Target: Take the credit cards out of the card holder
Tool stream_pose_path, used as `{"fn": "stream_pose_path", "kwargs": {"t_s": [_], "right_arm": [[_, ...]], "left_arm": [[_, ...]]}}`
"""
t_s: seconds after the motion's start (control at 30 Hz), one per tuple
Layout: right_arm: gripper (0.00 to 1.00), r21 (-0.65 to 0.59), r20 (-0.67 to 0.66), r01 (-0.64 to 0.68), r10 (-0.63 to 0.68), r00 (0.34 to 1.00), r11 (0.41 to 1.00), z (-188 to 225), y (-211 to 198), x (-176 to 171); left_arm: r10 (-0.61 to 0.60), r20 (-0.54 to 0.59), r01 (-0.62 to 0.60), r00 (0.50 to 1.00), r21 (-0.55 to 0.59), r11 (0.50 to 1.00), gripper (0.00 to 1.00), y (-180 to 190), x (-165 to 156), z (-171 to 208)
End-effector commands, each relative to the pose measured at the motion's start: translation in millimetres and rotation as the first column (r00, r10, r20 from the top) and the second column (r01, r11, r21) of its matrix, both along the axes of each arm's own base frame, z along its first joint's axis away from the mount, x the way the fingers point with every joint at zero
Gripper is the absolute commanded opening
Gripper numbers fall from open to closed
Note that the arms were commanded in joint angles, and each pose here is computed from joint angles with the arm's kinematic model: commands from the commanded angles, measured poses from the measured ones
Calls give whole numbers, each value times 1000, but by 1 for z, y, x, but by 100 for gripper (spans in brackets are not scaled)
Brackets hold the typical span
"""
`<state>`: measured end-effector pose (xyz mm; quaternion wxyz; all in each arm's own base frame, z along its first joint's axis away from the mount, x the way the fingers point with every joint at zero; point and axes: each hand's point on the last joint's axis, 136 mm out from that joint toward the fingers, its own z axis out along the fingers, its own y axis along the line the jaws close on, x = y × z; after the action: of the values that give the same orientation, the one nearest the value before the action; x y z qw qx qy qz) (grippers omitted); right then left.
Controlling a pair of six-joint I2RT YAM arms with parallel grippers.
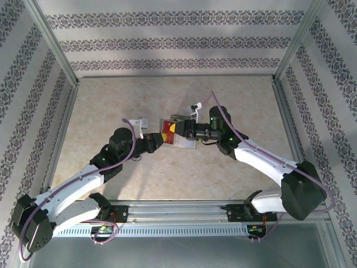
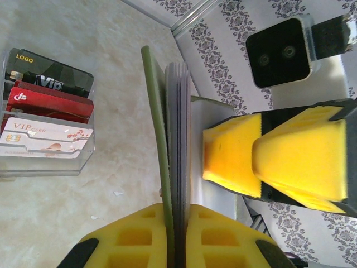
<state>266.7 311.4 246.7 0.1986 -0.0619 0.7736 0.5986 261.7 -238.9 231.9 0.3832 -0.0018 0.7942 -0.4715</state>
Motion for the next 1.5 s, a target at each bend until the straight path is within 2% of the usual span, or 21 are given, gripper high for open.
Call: {"fn": "stream_pose_path", "kwargs": {"t_s": [0.0,0.37,0.57,1.07,1.27,1.47], "right_arm": [[34,-5,-7,24,-24,1000,1000,-8,-12,2],[33,44,21,-49,48,999,998,0,-20,-5],[33,43,3,-46,46,999,998,-4,-22,-4],[33,4,-42,-33,33,999,999,-19,-23,-3],[35,-1,-49,-19,19,999,1000,-21,-30,-4],[35,-20,-107,-47,45,993,999,-45,-26,-17]], "left_arm": [[-1,81,6,997,-66,998,0,-1,2,29],[-22,99,36,995,-149,988,0,-7,0,42],[-30,101,49,994,-186,981,0,-11,2,46],[-29,97,49,995,-200,979,0,-11,1,45],[6,8,-4,1000,-195,981,0,-4,0,15],[22,-79,-35,997,-168,985,0,-1,-7,-27]]}}
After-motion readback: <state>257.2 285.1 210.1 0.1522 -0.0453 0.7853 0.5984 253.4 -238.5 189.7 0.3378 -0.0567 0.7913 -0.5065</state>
